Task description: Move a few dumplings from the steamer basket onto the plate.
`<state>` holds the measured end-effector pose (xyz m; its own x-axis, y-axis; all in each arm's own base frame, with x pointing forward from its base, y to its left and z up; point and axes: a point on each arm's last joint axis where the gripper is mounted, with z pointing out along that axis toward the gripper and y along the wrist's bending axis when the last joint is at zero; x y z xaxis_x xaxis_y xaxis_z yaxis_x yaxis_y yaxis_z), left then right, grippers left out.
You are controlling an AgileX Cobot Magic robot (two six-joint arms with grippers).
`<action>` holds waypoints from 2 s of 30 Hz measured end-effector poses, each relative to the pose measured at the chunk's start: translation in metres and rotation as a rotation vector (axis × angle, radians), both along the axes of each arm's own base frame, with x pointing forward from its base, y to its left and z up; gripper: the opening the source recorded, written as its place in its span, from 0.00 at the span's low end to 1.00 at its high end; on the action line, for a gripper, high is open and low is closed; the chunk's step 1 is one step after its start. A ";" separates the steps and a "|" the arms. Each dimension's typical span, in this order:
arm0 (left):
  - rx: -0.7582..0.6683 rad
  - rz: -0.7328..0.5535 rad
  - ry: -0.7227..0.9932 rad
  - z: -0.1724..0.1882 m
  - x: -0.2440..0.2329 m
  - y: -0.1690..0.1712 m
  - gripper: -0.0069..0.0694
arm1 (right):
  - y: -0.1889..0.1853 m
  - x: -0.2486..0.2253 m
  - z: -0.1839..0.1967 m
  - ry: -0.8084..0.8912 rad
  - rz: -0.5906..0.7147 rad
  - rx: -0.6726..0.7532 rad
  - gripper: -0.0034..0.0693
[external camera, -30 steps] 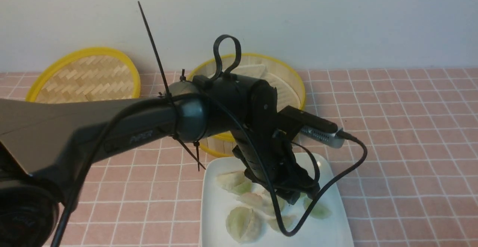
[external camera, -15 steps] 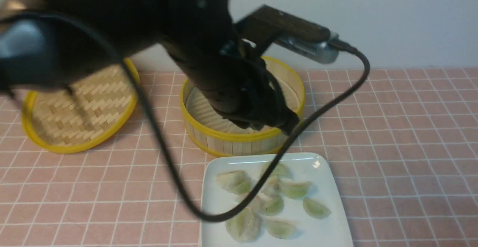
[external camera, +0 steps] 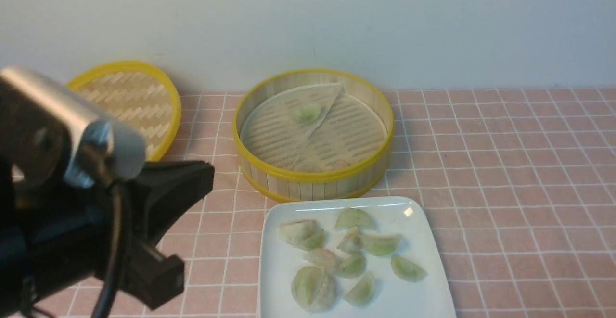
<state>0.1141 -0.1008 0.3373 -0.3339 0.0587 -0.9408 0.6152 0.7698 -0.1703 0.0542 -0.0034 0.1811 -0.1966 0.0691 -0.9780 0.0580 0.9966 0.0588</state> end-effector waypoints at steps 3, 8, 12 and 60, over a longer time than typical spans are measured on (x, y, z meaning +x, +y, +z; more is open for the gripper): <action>-0.046 0.001 -0.070 -0.012 -0.015 0.013 0.08 | 0.000 0.000 0.000 0.000 0.000 0.000 0.03; -0.089 0.002 -0.119 -0.019 -0.030 0.027 0.08 | 0.000 0.000 0.000 0.000 0.000 0.000 0.03; -0.132 0.002 -0.169 -0.013 -0.040 0.035 0.08 | 0.000 0.000 0.000 0.000 0.000 0.000 0.03; 0.162 0.655 -0.043 -0.167 -0.062 0.100 0.08 | 0.000 0.000 0.000 0.001 0.000 0.000 0.03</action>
<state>0.0523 -0.0009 0.1701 -0.3114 -0.0018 -0.9503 0.0162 0.9998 -0.0072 0.0542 -0.0034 0.1810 -0.1975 0.0692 -0.9779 0.0581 0.9966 0.0588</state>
